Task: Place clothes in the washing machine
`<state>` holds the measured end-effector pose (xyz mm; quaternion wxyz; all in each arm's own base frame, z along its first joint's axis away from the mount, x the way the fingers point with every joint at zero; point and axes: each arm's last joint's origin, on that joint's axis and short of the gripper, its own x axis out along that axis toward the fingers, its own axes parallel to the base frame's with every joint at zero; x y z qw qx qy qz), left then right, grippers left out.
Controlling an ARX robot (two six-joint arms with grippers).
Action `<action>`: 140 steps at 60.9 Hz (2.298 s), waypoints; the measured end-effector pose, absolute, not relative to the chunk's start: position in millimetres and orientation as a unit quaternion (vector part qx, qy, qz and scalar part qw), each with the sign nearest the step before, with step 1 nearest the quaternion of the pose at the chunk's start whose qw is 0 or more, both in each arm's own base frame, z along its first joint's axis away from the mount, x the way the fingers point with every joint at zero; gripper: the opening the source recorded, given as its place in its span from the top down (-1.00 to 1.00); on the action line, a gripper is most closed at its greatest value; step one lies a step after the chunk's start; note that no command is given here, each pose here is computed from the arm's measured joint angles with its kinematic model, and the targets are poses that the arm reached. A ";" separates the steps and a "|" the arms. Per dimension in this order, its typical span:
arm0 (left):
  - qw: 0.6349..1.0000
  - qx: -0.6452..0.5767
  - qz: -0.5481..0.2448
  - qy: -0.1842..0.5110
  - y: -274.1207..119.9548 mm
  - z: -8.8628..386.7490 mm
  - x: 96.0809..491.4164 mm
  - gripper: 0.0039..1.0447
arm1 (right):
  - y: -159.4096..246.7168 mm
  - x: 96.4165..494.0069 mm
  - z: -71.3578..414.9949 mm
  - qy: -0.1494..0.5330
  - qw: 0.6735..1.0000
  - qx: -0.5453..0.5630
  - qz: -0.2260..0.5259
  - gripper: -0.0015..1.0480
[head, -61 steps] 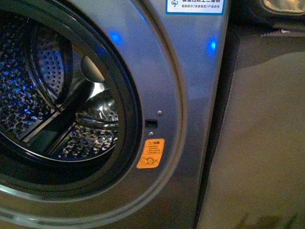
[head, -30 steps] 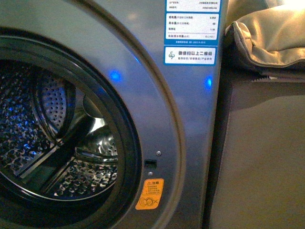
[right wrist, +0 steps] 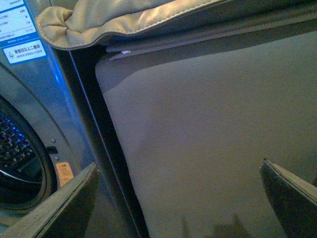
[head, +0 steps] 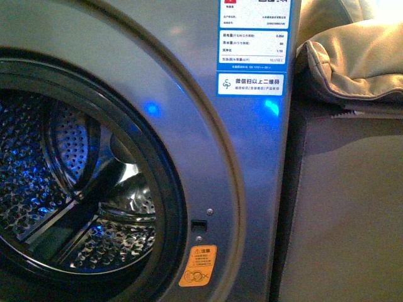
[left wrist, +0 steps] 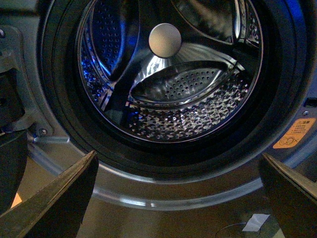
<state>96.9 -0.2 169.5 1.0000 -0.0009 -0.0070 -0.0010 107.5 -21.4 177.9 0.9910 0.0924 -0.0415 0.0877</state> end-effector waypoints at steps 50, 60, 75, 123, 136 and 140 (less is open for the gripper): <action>1.000 -0.001 -0.001 -0.007 -0.2 169.5 96.9 -0.88 | -200.5 143.4 146.1 0.240 0.956 0.110 -0.127 -0.86; 1.000 -0.001 -0.001 -0.007 -0.2 169.5 96.9 -0.88 | -223.5 154.1 104.1 0.306 0.938 0.080 -0.141 -0.86; 1.000 -0.001 -0.001 -0.007 -0.2 169.5 96.9 -0.88 | -235.3 155.8 25.3 0.381 0.906 0.124 -0.139 -0.86; 1.000 -0.001 -0.001 -0.007 -0.2 169.5 96.9 -0.88 | -224.3 192.4 -98.3 0.433 0.885 0.146 -0.087 -0.86; 1.000 -0.001 -0.001 -0.007 -0.2 169.5 96.9 -0.88 | -227.1 201.1 -115.8 0.438 0.883 0.150 -0.078 -0.86; 1.000 -0.001 -0.001 -0.007 -0.2 169.5 96.9 -0.88 | -228.6 202.4 -122.6 0.440 0.881 0.155 -0.077 -0.86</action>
